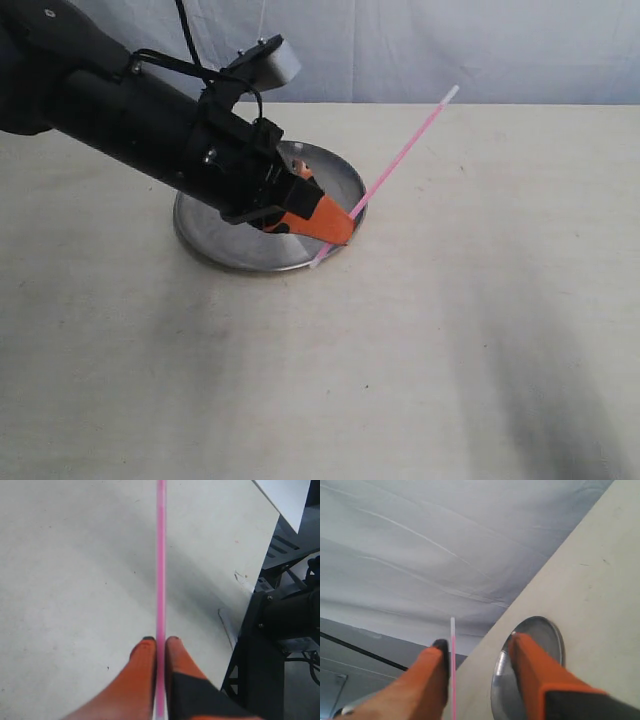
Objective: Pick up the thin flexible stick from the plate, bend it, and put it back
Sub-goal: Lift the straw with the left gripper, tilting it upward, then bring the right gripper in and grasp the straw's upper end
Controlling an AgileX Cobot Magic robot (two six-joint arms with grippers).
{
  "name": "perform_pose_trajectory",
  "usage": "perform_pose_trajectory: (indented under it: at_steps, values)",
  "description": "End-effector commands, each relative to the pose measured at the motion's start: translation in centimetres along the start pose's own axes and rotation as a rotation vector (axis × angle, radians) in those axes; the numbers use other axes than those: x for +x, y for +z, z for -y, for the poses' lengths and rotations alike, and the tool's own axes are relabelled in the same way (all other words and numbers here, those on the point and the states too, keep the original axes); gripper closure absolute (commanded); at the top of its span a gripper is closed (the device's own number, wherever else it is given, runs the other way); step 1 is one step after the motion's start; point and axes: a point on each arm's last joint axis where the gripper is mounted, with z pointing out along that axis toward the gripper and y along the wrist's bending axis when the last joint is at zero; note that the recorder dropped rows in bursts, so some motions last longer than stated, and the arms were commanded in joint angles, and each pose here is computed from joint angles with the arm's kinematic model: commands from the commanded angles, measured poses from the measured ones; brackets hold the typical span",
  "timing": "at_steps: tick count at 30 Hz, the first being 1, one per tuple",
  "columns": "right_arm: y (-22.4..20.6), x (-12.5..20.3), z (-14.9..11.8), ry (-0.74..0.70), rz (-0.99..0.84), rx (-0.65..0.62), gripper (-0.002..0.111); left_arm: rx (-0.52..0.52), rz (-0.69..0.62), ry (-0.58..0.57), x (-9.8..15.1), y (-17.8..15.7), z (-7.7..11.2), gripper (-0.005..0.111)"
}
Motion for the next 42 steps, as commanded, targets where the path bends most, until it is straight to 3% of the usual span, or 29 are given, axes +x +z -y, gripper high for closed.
perform_pose_trajectory:
  at_steps: [1, 7, 16, 24, 28, 35, 36, 37, 38, 39, 40, 42]
  values:
    - [2.6, -0.7, -1.5, -0.045, -0.101, 0.074, 0.052, 0.02, 0.013, 0.004, 0.0, -0.4, 0.5, 0.107]
    - [6.8, -1.2, -3.1, -0.03, -0.232, 0.105, 0.053, 0.029, 0.014, 0.019, 0.0, -0.4, 0.6, 0.107]
    - [12.2, -1.2, -5.5, -0.052, -0.37, -0.046, 0.053, 0.023, 0.019, 0.024, 0.0, -0.4, 0.6, 0.107]
    - [15.1, 0.5, -4.2, -0.014, -0.497, -0.082, 0.053, 0.023, 0.019, 0.024, 0.0, -0.4, 0.6, 0.107]
    - [15.3, 1.4, -4.8, -0.093, -0.535, -0.127, 0.053, 0.021, 0.021, 0.024, -0.1, -0.4, 0.5, 0.107]
    - [16.0, 4.2, -6.7, -0.21, -0.528, -0.082, 0.053, 0.021, 0.02, 0.024, 0.0, -0.4, 0.5, 0.107]
    - [16.2, 4.4, -6.9, -0.221, -0.523, -0.079, 0.055, 0.019, 0.018, 0.026, 0.0, -0.4, 0.5, 0.107]
    - [16.4, 4.5, -7.3, -0.235, -0.509, -0.07, 0.066, 0.02, 0.015, 0.028, 0.0, -0.4, 0.5, 0.107]
    - [16.4, 4.5, -7.5, -0.247, -0.488, -0.055, 0.084, 0.02, 0.015, 0.028, 0.0, -0.4, 0.5, 0.107]
    - [16.5, 4.5, -7.5, -0.248, -0.484, -0.054, 0.092, 0.02, 0.015, 0.028, 0.0, -0.4, 0.5, 0.107]
    - [16.5, 4.4, -7.5, -0.249, -0.478, -0.048, 0.109, 0.02, 0.015, 0.028, 0.0, -0.4, 0.5, 0.107]
    - [16.5, 4.3, -7.4, -0.251, -0.469, -0.039, 0.108, 0.019, 0.014, 0.029, 0.0, -0.4, 0.5, 0.107]
